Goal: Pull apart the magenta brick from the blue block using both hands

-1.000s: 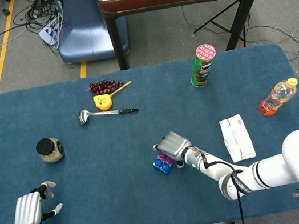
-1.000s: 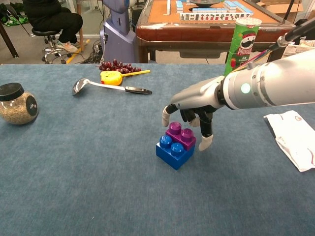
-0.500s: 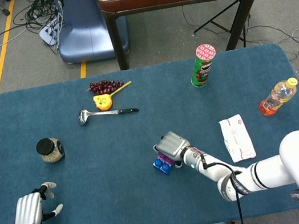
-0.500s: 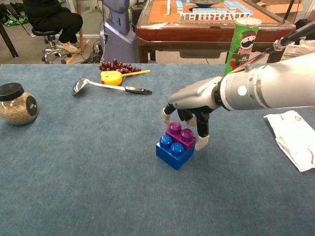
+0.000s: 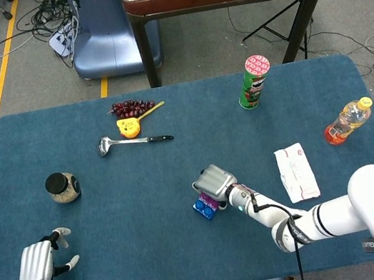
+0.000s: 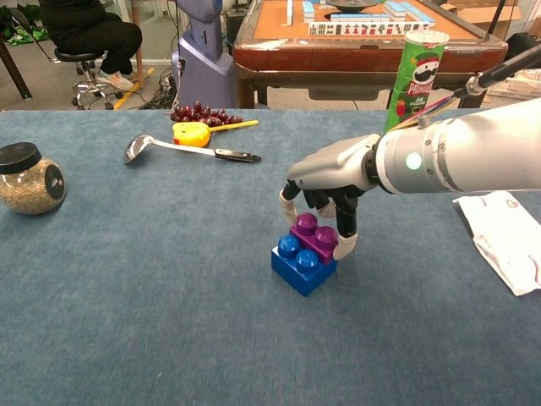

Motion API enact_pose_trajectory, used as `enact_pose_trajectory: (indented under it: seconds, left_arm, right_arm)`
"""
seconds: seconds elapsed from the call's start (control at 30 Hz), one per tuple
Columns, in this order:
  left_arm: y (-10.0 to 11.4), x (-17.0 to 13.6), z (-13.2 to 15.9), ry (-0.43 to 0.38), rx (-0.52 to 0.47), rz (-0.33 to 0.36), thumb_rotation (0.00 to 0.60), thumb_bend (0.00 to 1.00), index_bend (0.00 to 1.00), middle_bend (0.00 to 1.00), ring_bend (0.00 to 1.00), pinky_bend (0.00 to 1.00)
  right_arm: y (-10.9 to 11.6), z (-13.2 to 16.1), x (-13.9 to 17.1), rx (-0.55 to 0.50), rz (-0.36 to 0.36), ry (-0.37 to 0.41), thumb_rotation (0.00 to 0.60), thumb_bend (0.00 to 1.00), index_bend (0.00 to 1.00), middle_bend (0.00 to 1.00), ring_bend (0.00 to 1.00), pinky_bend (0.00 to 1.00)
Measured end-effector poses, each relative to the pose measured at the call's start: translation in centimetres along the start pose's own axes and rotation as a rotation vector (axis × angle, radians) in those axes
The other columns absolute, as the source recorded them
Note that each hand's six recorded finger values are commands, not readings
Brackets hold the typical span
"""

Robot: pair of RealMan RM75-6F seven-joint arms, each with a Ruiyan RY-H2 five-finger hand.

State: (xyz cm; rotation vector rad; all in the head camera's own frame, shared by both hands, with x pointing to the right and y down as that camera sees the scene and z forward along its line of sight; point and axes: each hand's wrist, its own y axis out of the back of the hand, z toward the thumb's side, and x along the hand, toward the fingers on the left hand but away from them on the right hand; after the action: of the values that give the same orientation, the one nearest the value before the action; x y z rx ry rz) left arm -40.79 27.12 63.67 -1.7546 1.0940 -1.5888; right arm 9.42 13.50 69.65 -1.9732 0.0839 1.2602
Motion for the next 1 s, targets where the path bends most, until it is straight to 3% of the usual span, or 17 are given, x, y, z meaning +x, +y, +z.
enact_pose_trajectory:
  seconds: [0.5, 1.0]
  left_arm:
    - [0.1, 0.2, 0.1, -0.005, 0.001, 0.001, 0.6, 0.08, 0.46, 0.52, 0.52, 0.73]
    - [1.4, 1.6, 1.5, -0.052, -0.008, 0.03, 0.6, 0.08, 0.43, 0.52, 0.52, 0.73]
  right_arm:
    - [0.0, -0.1, 0.2, -0.017, -0.032, 0.004, 0.6, 0.16, 0.58, 1.0, 0.96, 1.0]
    - [1.1, -3.0, 2.3, -0.181, -0.07, -0.036, 0.6, 0.17, 0.62, 1.0, 0.96, 1.0]
